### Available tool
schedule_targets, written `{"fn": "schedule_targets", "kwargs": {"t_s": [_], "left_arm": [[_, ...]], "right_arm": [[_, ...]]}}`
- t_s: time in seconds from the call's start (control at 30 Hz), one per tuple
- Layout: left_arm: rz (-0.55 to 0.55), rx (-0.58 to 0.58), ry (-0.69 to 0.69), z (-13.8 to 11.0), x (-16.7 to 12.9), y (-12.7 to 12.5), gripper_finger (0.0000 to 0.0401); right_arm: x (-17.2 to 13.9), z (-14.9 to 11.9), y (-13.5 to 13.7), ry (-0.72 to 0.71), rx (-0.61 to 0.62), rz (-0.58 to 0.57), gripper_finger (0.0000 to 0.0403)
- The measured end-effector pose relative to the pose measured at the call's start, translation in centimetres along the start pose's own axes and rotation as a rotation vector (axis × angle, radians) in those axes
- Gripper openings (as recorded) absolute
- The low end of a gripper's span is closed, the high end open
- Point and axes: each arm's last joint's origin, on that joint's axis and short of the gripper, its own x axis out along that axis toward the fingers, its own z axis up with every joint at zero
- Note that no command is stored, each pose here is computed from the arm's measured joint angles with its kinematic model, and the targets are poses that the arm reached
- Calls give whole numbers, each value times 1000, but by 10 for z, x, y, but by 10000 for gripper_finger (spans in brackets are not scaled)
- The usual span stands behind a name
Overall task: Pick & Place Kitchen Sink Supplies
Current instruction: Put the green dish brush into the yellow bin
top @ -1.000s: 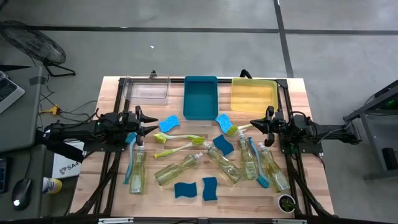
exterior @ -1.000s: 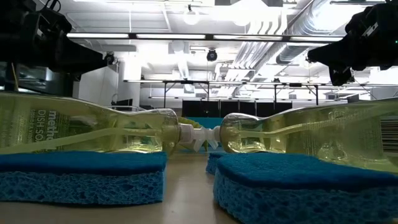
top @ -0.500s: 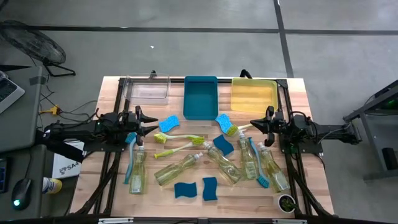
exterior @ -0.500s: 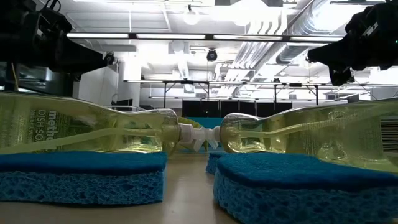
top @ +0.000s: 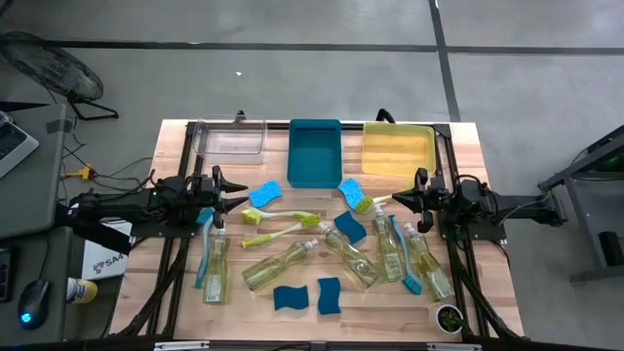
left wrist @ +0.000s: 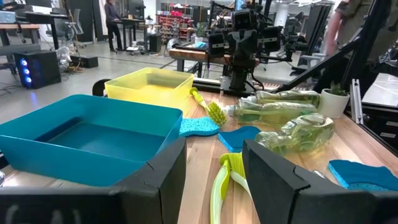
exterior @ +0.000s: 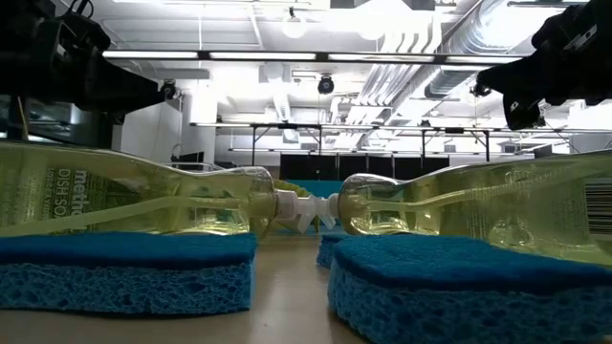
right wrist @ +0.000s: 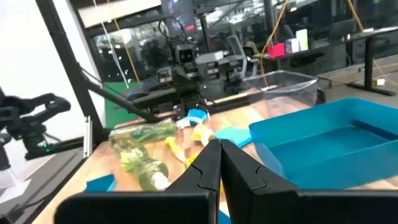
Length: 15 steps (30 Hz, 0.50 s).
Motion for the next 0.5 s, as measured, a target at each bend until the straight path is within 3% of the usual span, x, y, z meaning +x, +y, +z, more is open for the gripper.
{"fn": "schedule_targets", "kwargs": {"t_s": [0.27, 0.5], "left_arm": [[0, 0, 0, 0, 0, 0, 154], [0, 0, 0, 0, 0, 0, 154]], "right_arm": [[-1, 40, 8, 161, -70, -59, 5], [20, 80, 20, 309, -64, -82, 5]]}}
